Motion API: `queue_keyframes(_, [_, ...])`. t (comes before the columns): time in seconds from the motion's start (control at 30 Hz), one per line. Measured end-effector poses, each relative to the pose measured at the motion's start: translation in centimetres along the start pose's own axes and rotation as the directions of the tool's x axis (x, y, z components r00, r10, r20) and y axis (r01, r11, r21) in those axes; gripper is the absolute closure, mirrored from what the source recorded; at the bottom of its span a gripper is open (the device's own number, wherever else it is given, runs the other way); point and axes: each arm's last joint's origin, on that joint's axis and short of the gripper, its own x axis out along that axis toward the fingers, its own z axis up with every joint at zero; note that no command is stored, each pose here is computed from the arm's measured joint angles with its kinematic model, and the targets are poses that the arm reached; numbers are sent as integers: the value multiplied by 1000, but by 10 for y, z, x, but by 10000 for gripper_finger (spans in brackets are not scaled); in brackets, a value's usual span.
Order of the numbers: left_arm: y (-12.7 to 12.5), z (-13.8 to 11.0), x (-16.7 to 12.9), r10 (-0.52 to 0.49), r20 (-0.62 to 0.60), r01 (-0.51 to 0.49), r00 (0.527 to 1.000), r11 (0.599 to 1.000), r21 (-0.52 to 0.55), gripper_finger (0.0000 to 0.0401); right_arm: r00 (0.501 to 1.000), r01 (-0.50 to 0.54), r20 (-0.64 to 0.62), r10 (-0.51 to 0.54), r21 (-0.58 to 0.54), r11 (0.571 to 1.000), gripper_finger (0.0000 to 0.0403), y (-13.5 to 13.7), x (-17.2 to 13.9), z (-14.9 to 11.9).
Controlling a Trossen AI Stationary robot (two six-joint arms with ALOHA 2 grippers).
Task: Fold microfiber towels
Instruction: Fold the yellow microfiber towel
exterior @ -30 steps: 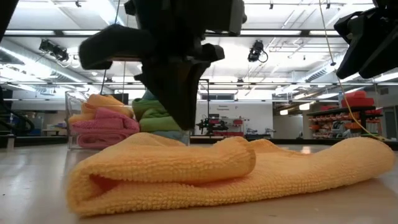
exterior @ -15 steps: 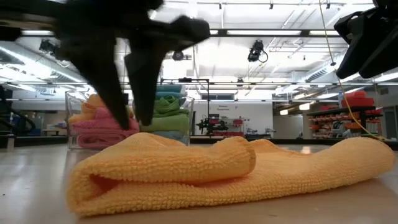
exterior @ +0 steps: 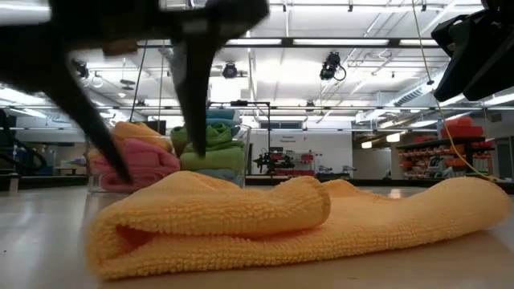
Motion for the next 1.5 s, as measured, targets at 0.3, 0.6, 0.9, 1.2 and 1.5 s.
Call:
queue_keyframes(0.3, [-27, -4, 32, 146, -36, -141, 989, 983, 114, 197, 1000, 4, 3, -4, -2, 1000, 237, 0, 0, 0])
queue_keyframes(0.6, [-39, -9, 40, 181, -51, -171, 982, 972, 163, 232, 1000, 11, 12, -11, 2, 1000, 237, 0, 0, 1])
queue_keyframes(0.9, [-42, -10, 44, 135, -39, -127, 990, 980, 151, 295, 1000, 11, 12, -11, 3, 1000, 237, 0, 0, 1])
queue_keyframes(1.2, [-41, -11, 39, 68, 2, -68, 998, 995, 71, 388, 1000, 11, 12, -11, 4, 1000, 237, 0, 0, 1])
queue_keyframes(1.5, [-35, -18, -10, -228, 249, 257, 941, 963, -88, 392, 1000, 11, 12, -11, 4, 1000, 237, 0, 0, 1])
